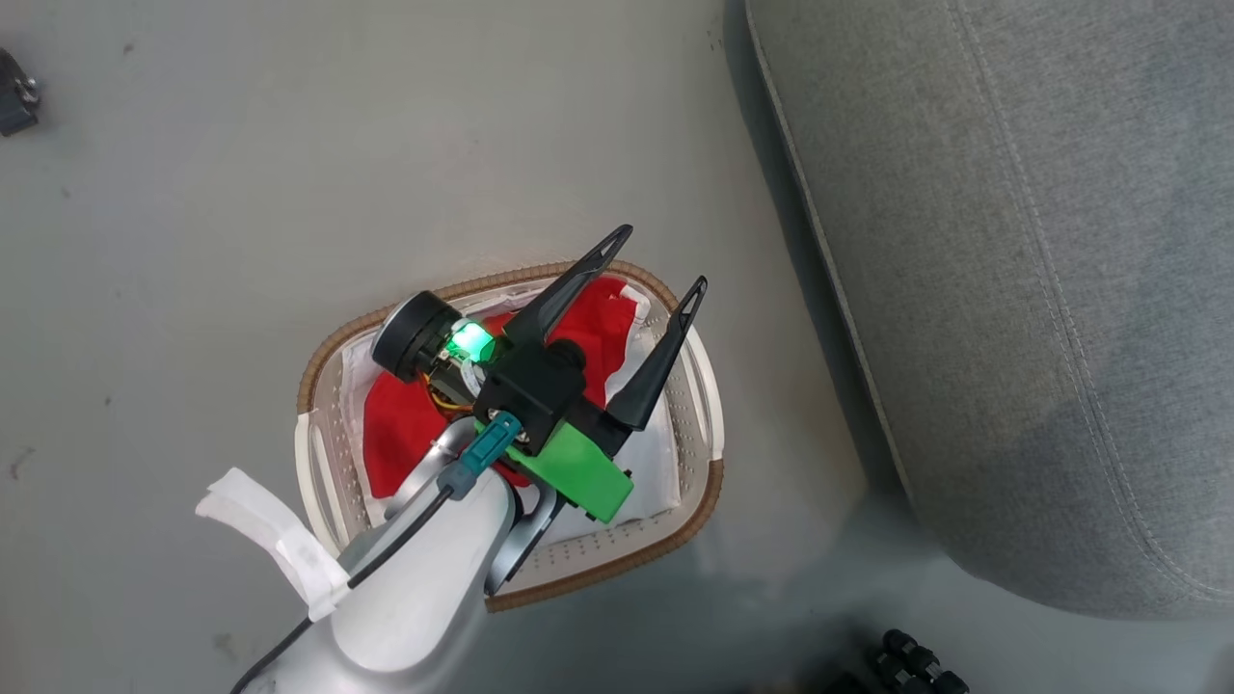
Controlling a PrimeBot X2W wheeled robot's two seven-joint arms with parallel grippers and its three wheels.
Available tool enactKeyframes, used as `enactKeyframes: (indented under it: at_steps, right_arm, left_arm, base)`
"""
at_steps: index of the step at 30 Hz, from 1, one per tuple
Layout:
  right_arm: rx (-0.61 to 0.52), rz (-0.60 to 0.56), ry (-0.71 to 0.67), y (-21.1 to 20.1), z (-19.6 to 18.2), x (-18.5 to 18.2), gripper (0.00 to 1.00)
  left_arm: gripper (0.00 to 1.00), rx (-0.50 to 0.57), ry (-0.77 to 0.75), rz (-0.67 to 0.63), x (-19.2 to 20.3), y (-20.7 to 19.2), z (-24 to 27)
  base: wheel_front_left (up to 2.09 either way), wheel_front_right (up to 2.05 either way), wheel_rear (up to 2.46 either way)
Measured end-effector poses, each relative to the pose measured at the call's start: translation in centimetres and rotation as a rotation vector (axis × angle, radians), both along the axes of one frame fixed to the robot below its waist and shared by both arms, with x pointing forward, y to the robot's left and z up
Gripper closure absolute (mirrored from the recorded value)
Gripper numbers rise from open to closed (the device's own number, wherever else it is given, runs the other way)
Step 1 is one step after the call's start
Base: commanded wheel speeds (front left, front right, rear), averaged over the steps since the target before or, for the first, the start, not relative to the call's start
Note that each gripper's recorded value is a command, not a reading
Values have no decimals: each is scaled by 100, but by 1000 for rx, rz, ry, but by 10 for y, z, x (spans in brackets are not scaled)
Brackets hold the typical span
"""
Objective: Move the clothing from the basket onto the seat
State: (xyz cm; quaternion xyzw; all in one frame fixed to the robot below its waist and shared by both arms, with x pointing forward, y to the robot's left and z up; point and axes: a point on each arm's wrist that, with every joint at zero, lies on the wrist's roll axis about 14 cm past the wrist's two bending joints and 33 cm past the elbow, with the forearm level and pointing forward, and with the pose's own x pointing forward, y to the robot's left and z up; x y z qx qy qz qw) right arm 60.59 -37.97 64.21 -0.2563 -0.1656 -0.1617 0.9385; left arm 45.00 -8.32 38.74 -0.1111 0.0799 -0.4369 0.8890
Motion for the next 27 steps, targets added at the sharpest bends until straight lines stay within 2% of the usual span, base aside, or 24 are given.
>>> enactKeyframes:
  at_steps: [5,9,12,17,18,19,20,27]
  right_arm:
    - [117,-53,231,-7,-113,-7,100]
    - [179,-88,353,-6,-173,-23,100]
    - [203,-100,405,-4,-197,-36,100]
    - [225,-116,451,-4,-214,-57,100]
    - [228,-118,452,-5,-214,-61,89]
    - [230,-120,450,-5,-213,-63,69]
    - [232,-121,444,-6,-211,-66,2]
    - [246,-98,447,4,-210,-85,0]
  left_arm:
    - [0,17,26,5,2,5,-18]
    - [0,25,30,7,7,7,-27]
    - [0,28,34,0,7,5,-31]
    - [0,31,37,-13,6,1,-34]
    - [0,30,37,-15,6,0,-34]
    - [0,30,36,-16,6,-1,-33]
    - [0,29,36,-17,6,-1,-33]
    - [0,27,30,-13,8,-3,-26]
  base:
    - [0,0,0]
    - [0,0,0]
    - [0,0,0]
    - [0,0,0]
    - [0,0,0]
    - [0,0,0]
    - [0,0,0]
    - [0,0,0]
